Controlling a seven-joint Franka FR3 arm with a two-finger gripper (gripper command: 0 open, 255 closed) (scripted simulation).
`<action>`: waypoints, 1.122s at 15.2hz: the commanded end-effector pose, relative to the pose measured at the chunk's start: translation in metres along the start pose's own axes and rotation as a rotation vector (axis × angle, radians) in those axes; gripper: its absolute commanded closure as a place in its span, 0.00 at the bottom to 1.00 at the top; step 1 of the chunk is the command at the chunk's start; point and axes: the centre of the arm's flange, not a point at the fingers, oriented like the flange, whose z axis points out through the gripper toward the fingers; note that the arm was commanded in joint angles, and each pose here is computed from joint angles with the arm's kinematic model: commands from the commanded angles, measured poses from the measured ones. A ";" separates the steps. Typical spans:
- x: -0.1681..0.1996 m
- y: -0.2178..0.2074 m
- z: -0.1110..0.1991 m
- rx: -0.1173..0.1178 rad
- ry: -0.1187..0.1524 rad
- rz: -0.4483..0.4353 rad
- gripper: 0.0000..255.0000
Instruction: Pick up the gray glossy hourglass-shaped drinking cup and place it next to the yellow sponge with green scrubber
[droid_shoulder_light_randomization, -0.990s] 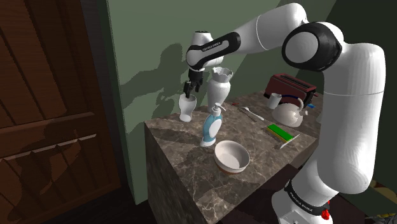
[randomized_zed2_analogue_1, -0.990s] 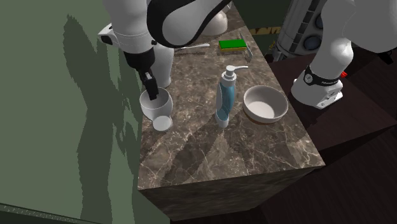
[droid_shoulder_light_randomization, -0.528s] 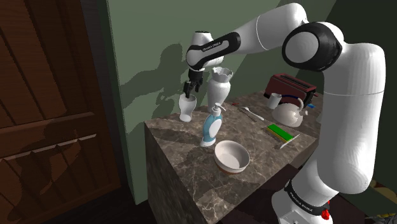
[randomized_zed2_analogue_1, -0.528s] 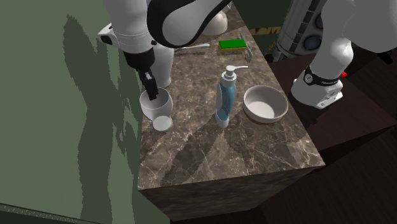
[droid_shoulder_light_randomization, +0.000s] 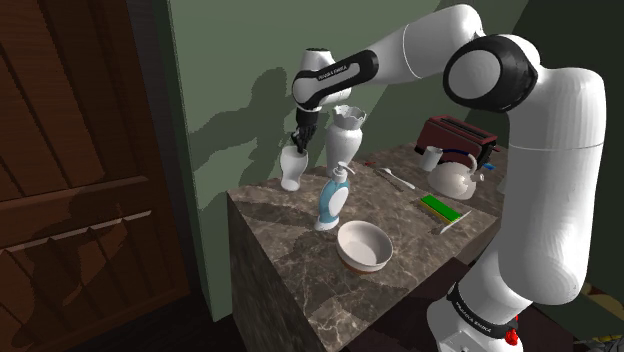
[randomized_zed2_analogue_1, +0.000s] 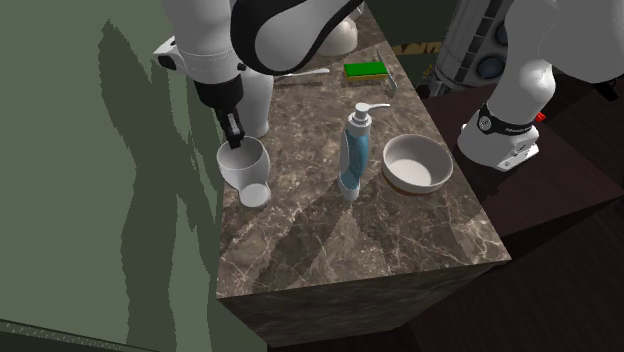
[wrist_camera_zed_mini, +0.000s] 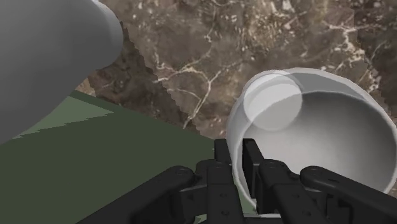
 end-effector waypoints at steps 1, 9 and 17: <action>0.004 -0.005 0.029 0.003 -0.031 -0.008 1.00; 0.000 0.002 0.005 0.004 -0.030 -0.009 1.00; 0.002 0.004 -0.037 0.004 -0.030 -0.009 1.00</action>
